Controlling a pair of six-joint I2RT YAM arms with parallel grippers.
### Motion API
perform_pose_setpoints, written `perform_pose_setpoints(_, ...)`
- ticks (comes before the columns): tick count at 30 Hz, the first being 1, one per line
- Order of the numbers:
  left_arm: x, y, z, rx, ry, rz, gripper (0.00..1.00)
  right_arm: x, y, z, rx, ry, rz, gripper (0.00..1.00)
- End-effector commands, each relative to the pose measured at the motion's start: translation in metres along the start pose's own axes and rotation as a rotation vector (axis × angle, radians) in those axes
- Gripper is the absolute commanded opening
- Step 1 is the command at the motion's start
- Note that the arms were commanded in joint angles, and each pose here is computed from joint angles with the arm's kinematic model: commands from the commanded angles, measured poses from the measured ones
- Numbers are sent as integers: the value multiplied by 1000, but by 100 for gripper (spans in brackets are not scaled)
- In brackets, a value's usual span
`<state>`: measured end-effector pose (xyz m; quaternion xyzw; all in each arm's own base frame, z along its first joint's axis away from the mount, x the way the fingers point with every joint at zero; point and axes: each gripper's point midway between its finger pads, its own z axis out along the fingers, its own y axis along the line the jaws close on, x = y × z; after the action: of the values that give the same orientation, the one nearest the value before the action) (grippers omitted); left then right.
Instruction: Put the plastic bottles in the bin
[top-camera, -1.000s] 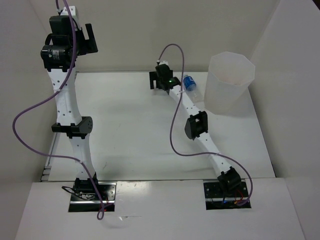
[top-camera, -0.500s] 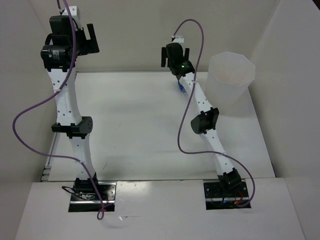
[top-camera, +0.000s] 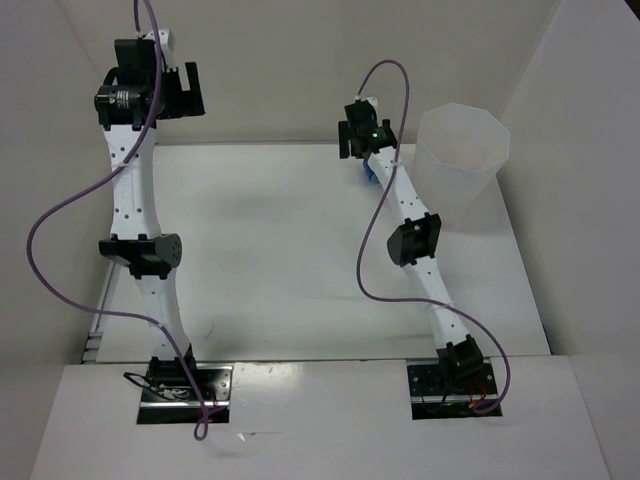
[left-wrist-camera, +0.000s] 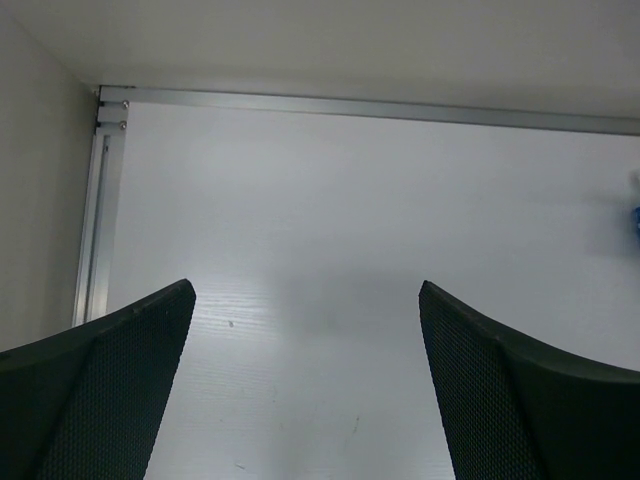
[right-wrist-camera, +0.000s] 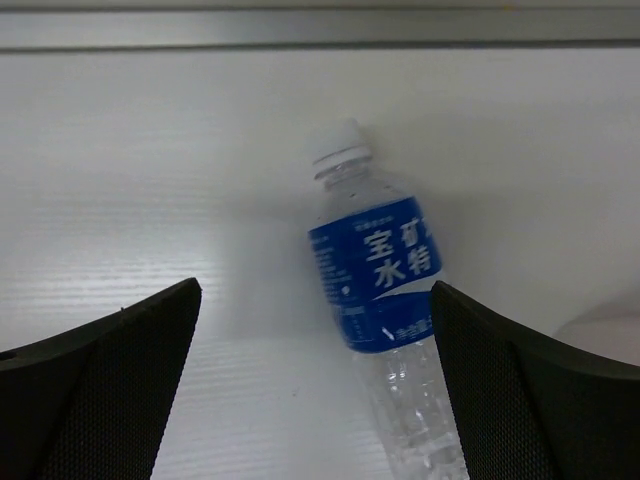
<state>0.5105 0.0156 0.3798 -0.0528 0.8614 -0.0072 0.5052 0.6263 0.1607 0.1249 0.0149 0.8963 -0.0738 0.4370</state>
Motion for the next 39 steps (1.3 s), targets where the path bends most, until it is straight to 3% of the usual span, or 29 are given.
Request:
perform_pose_setpoints(1, -31, -4, -36, 33, -119, 35, 100, 33, 7, 8, -63, 104, -62, 100)
perform_pose_setpoints(10, -32, 19, -74, -76, -173, 0, 100, 41, -40, 29, 75, 127, -36, 100)
perform_pose_setpoints(15, -23, 6, -58, 61, -179, -69, 100, 43, -52, 32, 83, 141, -26, 100)
perform_pose_setpoints(19, 0, -12, -33, 312, -171, -143, 100, 23, -44, 18, 19, 105, -4, 100)
perform_pose_setpoints(25, 39, -2, -2, 282, -108, -192, 100, -3, -45, -4, 5, 65, 56, 100)
perform_pose_setpoints(31, 63, -3, 16, 294, -53, -203, 100, -18, -79, -17, 198, 10, 156, 100)
perform_pose_setpoints(39, 62, -3, 20, 304, -63, -189, 100, -12, -106, -41, 401, -2, 343, 100)
